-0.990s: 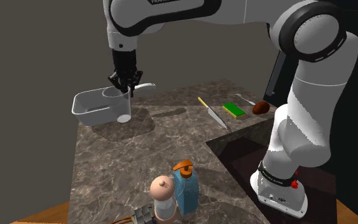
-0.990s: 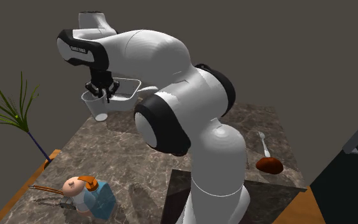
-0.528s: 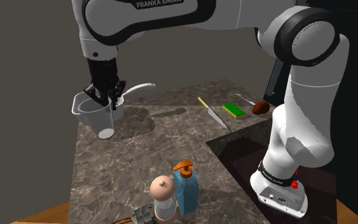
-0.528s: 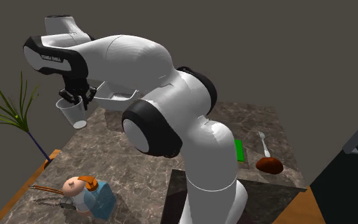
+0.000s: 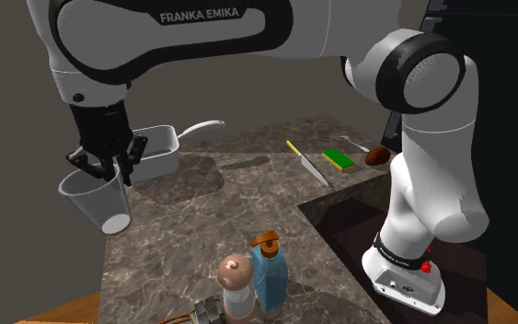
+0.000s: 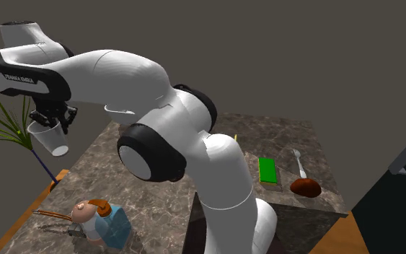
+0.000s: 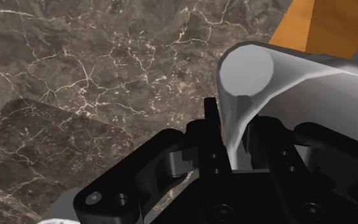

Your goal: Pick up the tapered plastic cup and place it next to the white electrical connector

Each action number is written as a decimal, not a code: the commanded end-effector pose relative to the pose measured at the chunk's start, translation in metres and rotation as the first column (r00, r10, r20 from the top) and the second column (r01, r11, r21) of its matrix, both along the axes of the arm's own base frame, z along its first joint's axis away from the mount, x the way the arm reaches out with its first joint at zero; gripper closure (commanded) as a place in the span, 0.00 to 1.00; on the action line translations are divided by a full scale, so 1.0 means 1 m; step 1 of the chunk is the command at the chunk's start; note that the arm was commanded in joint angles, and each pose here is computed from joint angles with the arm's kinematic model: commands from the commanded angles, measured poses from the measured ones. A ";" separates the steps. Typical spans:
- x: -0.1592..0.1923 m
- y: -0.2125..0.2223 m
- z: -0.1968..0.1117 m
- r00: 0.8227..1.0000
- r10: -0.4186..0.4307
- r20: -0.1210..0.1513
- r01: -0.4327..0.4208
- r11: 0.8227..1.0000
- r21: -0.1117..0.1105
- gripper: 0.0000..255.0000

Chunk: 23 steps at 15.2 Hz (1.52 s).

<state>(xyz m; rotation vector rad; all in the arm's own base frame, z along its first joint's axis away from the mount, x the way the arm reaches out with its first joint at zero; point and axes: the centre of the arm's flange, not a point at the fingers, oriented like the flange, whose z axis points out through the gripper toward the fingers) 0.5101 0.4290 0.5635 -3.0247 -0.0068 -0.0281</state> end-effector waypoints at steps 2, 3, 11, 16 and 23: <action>-0.007 0.038 0.000 1.000 -0.002 0.000 0.002 1.000 0.001 1.00; -0.010 0.051 0.000 1.000 -0.002 0.000 0.002 1.000 0.001 1.00; -0.015 0.077 -0.032 1.000 -0.002 0.000 0.002 1.000 0.001 1.00; -0.015 0.077 -0.058 1.000 -0.002 0.000 0.002 1.000 0.001 1.00; -0.015 0.077 -0.095 1.000 -0.002 0.000 0.002 1.000 0.001 1.00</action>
